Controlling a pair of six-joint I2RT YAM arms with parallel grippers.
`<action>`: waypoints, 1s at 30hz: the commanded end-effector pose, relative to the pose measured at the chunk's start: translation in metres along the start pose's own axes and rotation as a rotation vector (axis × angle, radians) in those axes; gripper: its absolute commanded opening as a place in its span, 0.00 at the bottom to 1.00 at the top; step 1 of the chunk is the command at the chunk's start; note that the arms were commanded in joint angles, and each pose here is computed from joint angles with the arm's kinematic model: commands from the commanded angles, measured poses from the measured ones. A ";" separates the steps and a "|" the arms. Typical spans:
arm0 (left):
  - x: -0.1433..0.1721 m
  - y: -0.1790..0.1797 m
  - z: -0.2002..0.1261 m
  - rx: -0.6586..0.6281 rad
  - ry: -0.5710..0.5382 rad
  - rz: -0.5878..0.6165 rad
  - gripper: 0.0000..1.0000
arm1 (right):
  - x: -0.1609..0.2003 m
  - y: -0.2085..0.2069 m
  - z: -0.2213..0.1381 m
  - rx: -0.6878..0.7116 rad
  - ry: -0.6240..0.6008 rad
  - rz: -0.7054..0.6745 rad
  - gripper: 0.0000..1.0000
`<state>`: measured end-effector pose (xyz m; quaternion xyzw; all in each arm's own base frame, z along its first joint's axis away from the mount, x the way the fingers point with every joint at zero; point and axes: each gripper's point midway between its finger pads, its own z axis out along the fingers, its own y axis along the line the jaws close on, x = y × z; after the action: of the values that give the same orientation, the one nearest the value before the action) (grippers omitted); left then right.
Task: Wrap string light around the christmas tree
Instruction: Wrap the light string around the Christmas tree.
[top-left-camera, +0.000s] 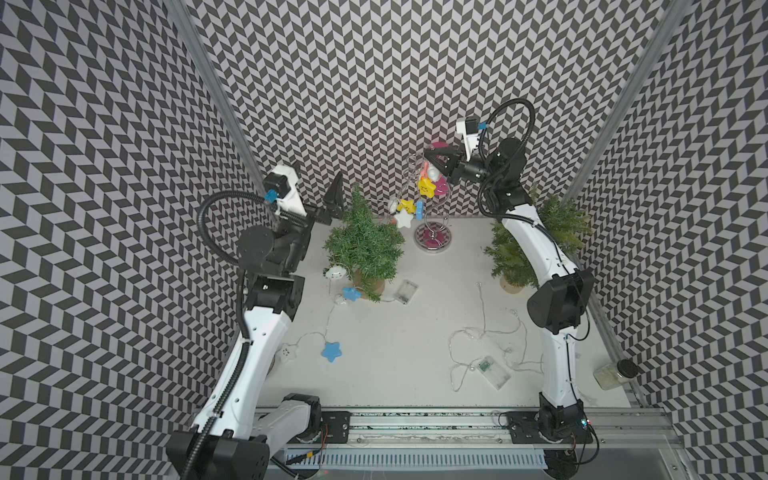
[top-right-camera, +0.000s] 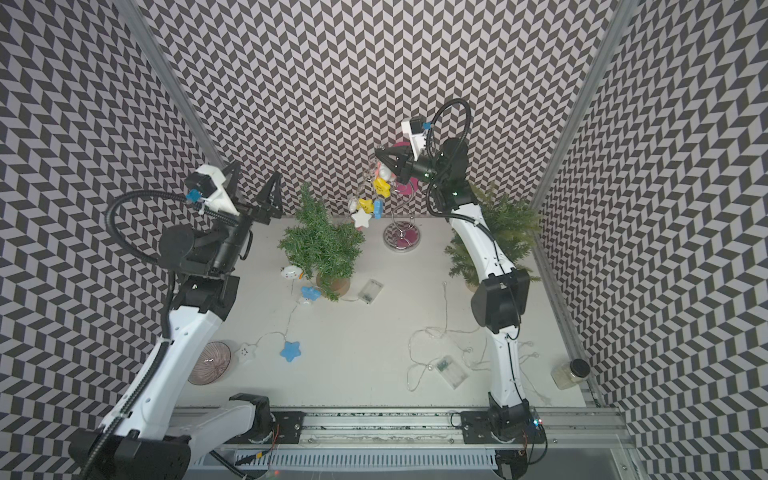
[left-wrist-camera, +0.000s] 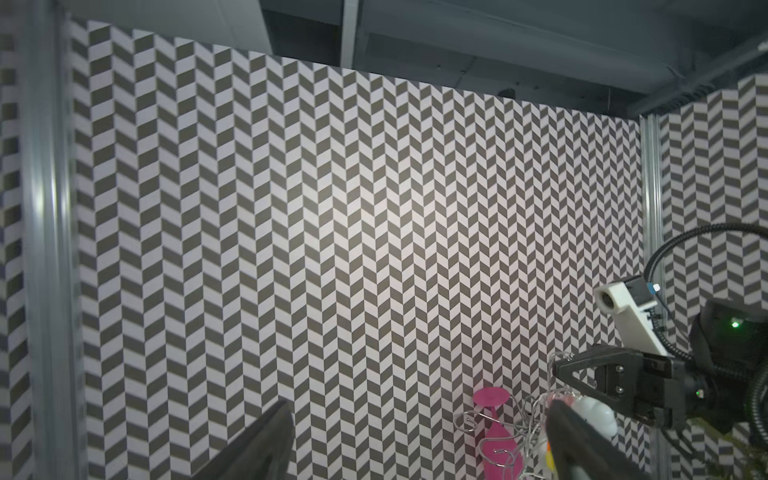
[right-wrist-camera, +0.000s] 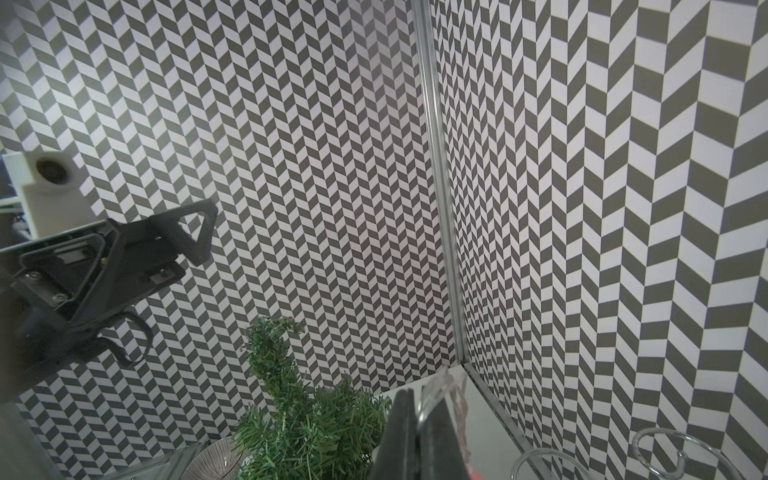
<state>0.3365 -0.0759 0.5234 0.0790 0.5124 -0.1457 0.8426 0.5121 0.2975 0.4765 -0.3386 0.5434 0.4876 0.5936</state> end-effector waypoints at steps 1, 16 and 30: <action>0.042 0.014 -0.041 -0.102 0.026 -0.211 0.85 | -0.004 0.005 -0.001 -0.010 0.001 -0.022 0.00; 0.156 0.022 -0.148 -0.228 0.232 -0.389 0.62 | 0.033 0.027 0.008 0.136 0.167 -0.062 0.00; 0.194 0.004 -0.153 -0.160 0.289 -0.413 0.63 | -0.025 0.072 0.012 0.127 0.113 -0.147 0.00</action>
<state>0.2961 -0.0572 0.2644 -0.0806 0.6663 -0.2484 0.6984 0.4760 0.3247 0.4778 -0.3499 0.6096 0.4004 0.5879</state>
